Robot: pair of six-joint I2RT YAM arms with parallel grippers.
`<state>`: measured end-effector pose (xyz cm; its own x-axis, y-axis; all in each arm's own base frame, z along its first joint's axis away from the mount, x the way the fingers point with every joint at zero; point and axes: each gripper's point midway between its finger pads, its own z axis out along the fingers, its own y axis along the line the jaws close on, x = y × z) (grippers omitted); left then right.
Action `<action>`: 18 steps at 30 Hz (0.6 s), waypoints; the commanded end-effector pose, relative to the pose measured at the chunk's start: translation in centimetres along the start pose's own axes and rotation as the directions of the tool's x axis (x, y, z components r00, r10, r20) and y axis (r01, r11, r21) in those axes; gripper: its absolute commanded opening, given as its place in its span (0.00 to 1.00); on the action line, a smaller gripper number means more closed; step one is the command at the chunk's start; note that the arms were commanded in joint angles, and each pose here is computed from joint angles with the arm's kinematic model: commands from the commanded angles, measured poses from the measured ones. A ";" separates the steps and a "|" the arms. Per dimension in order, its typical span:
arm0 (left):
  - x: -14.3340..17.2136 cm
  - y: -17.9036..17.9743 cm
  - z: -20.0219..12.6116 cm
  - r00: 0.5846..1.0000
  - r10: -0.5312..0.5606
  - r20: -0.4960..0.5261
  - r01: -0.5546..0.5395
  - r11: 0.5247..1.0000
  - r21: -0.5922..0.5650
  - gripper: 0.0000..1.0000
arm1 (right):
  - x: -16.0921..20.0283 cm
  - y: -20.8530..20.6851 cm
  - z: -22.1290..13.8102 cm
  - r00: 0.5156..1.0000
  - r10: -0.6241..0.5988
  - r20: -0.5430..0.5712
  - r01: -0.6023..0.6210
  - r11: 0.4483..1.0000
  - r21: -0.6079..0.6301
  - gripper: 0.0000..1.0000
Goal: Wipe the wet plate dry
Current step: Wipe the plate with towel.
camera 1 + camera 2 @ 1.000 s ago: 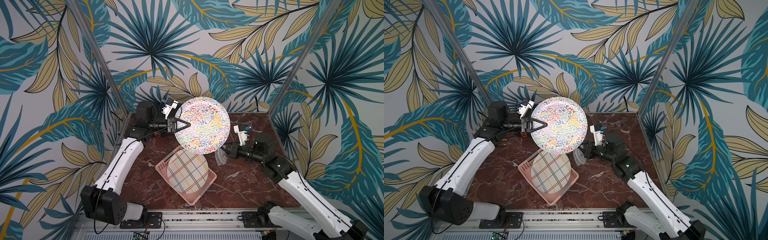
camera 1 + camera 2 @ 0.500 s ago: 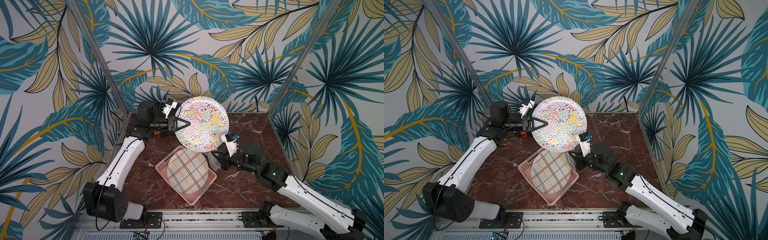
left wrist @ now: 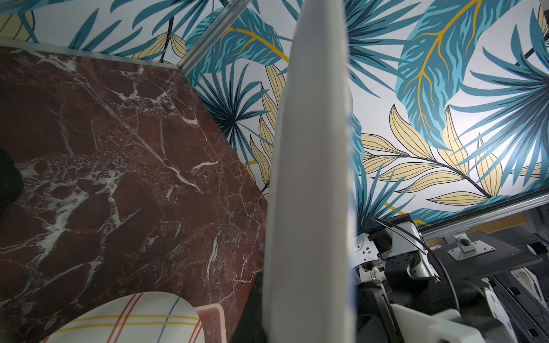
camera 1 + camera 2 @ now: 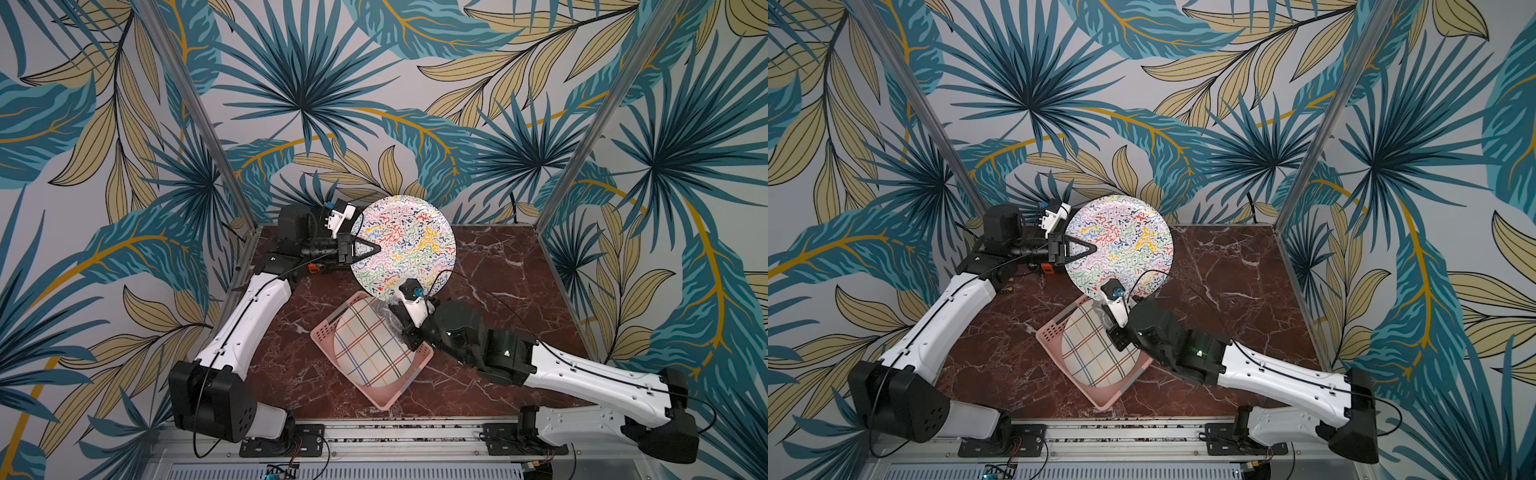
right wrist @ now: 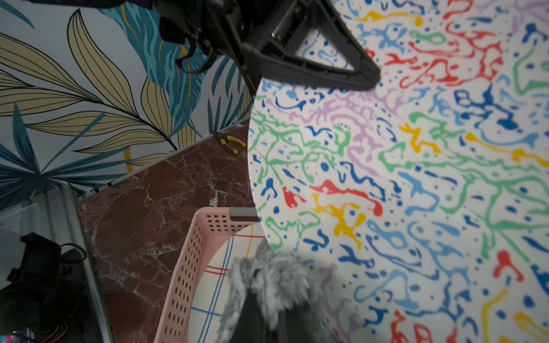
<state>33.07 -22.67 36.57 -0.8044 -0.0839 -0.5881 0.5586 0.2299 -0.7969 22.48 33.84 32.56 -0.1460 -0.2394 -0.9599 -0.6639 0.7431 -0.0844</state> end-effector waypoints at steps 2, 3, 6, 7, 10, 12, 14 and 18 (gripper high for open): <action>0.5 -0.4 0.4 0.999 0.025 -0.024 -0.024 0.999 0.031 0.00 | -4.5 -1.8 1.1 0.988 -0.082 0.127 0.047 0.966 0.256 0.00; 0.5 -0.3 0.4 0.999 0.023 -0.023 -0.022 0.999 0.029 0.00 | -4.7 -1.5 1.5 0.986 -0.103 0.128 0.064 0.959 0.277 0.00; 0.6 0.0 0.5 1.000 0.012 -0.029 -0.011 1.000 0.029 0.00 | -5.4 -1.3 2.9 0.980 -0.171 0.103 0.124 0.926 0.355 0.00; 0.6 0.1 0.5 0.999 0.011 -0.030 -0.010 1.000 0.029 0.00 | -5.7 -1.2 3.2 0.977 -0.190 0.100 0.139 0.915 0.379 0.00; 0.6 0.1 0.5 0.999 0.010 -0.030 -0.009 1.000 0.029 0.00 | -5.9 -0.5 4.6 0.970 -0.232 0.077 0.181 0.894 0.410 0.00; 0.7 0.1 0.5 1.000 0.009 -0.030 -0.008 1.000 0.028 0.00 | -6.4 -0.1 5.4 0.966 -0.249 0.074 0.197 0.890 0.411 0.00; 0.7 0.0 0.5 1.000 0.007 -0.030 -0.006 1.000 0.029 0.00 | -6.2 0.6 6.5 0.961 -0.272 0.059 0.226 0.886 0.405 0.00; 0.7 0.0 0.5 1.000 0.006 -0.031 -0.005 1.000 0.030 0.00 | -6.7 1.3 8.2 0.949 -0.312 0.036 0.266 0.861 0.434 0.00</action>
<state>33.71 -22.75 35.49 -0.8162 -0.0871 -0.5711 0.5374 0.2486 -0.8059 27.44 41.97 35.68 0.0850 -0.4108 -0.9078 -0.3842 0.8271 -0.4103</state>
